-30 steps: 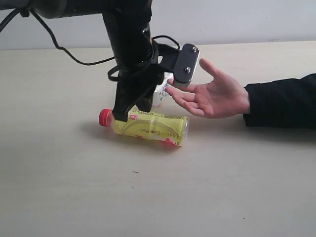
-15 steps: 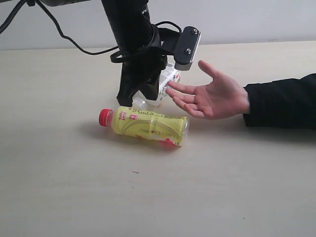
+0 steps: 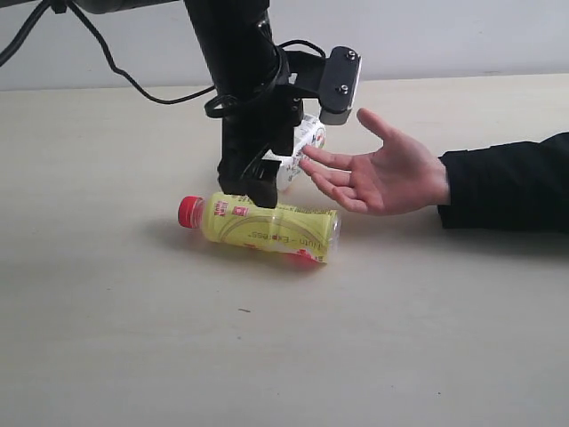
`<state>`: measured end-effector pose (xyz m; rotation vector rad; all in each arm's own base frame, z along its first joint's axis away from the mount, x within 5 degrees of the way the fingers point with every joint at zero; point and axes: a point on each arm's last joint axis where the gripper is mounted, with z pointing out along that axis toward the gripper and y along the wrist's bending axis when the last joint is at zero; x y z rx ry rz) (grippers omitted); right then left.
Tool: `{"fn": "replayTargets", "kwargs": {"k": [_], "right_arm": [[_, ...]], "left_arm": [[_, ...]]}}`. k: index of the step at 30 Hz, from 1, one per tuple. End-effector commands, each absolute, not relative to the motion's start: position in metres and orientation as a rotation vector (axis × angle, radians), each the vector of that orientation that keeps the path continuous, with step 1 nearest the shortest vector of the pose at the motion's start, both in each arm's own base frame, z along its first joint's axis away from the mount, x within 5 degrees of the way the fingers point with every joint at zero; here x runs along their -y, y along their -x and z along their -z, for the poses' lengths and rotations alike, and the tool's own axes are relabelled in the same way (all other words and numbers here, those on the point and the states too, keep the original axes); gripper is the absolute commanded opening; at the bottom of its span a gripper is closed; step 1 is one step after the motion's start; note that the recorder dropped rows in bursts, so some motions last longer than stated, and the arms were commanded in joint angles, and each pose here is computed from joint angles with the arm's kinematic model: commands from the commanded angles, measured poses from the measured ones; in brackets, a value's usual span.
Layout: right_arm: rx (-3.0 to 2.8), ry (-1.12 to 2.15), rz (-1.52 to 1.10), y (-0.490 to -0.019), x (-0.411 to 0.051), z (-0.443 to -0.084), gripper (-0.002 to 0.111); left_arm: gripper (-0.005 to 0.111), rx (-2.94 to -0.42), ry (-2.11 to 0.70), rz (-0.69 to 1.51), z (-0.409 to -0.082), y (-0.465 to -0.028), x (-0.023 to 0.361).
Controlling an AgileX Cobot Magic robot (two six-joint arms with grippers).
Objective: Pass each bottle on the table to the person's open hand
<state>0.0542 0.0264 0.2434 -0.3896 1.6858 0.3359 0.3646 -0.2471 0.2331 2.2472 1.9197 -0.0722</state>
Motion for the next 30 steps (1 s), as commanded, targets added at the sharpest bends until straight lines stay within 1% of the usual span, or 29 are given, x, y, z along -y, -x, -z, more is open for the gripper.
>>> {"fn": "replayTargets", "kwargs": {"k": [1,14,30], "right_arm": [[-1.675,0.385,-0.336,-0.054,-0.026,-0.243,0.000],[-1.675,0.385,-0.336,-0.054,-0.026,-0.243,0.000],[-1.675,0.385,-0.336,-0.054,-0.026,-0.243,0.000]], "left_arm": [[0.071,-2.006,-2.204,0.104,-0.221,-0.366,0.252],[0.071,-2.070,-2.263,0.138,-0.178,-0.372,0.256],[0.071,-2.065,-2.253,0.128,-0.153,-0.379,0.260]]}}
